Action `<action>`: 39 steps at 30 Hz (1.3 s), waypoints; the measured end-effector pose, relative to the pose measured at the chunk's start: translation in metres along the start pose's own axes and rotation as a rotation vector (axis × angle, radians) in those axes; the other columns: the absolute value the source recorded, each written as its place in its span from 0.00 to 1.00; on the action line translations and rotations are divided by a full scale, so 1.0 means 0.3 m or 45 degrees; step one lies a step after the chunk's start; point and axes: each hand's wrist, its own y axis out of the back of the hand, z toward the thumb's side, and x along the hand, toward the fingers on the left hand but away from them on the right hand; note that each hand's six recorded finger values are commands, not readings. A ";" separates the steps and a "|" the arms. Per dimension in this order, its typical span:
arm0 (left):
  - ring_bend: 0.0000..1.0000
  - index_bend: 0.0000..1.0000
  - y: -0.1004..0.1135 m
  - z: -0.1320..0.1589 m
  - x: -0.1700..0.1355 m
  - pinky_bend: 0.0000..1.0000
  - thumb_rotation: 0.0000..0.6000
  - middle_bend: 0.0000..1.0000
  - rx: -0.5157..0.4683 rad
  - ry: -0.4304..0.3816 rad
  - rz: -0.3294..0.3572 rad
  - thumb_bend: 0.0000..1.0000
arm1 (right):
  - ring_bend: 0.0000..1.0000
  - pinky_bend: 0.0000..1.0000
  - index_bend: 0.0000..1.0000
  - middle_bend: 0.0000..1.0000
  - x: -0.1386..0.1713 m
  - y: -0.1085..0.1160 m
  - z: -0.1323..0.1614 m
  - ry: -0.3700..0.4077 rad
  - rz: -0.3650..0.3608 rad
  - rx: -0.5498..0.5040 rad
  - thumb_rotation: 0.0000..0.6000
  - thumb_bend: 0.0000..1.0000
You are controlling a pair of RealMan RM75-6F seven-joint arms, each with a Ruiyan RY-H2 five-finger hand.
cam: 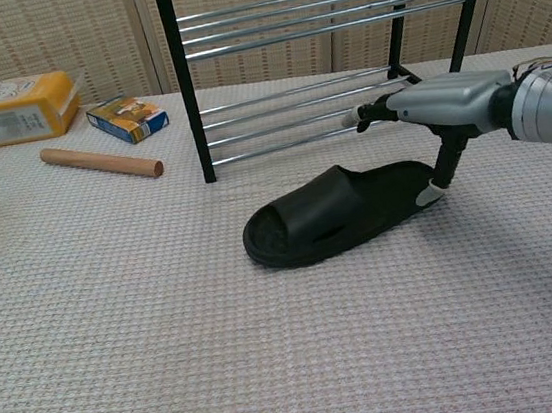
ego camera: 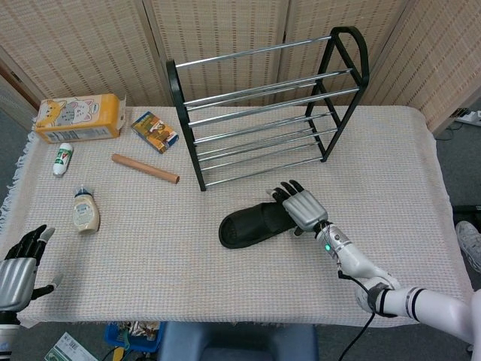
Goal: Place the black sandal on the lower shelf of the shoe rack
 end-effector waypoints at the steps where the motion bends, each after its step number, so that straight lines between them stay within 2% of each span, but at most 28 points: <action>1: 0.10 0.10 0.000 -0.001 -0.001 0.24 1.00 0.07 0.001 0.001 -0.002 0.26 | 0.00 0.01 0.00 0.09 -0.010 -0.007 -0.008 -0.008 0.034 0.005 1.00 0.02; 7: 0.10 0.10 -0.003 -0.013 -0.010 0.24 1.00 0.07 0.003 0.022 -0.013 0.26 | 0.00 0.01 0.00 0.08 -0.059 -0.032 -0.051 -0.060 0.109 0.072 1.00 0.02; 22: 0.10 0.10 -0.004 -0.023 -0.018 0.24 1.00 0.07 -0.001 0.035 -0.020 0.26 | 0.00 0.01 0.01 0.11 -0.106 -0.090 -0.020 -0.051 0.154 0.130 1.00 0.04; 25: 0.10 0.10 -0.006 -0.025 -0.019 0.24 1.00 0.07 -0.004 0.035 -0.022 0.26 | 0.02 0.02 0.05 0.15 -0.104 -0.092 -0.026 -0.058 0.156 0.145 1.00 0.13; 31: 0.10 0.10 -0.008 -0.025 -0.017 0.24 1.00 0.07 -0.006 0.032 -0.021 0.26 | 0.07 0.03 0.19 0.22 -0.098 -0.090 -0.035 -0.072 0.153 0.154 1.00 0.18; 36: 0.10 0.10 -0.010 -0.026 -0.017 0.24 1.00 0.07 -0.007 0.033 -0.022 0.26 | 0.14 0.04 0.36 0.34 -0.096 -0.091 -0.034 -0.078 0.143 0.143 1.00 0.26; 39: 0.10 0.10 -0.011 -0.029 -0.018 0.24 1.00 0.07 -0.005 0.036 -0.023 0.26 | 0.19 0.08 0.41 0.40 -0.091 -0.087 -0.038 -0.086 0.126 0.120 1.00 0.28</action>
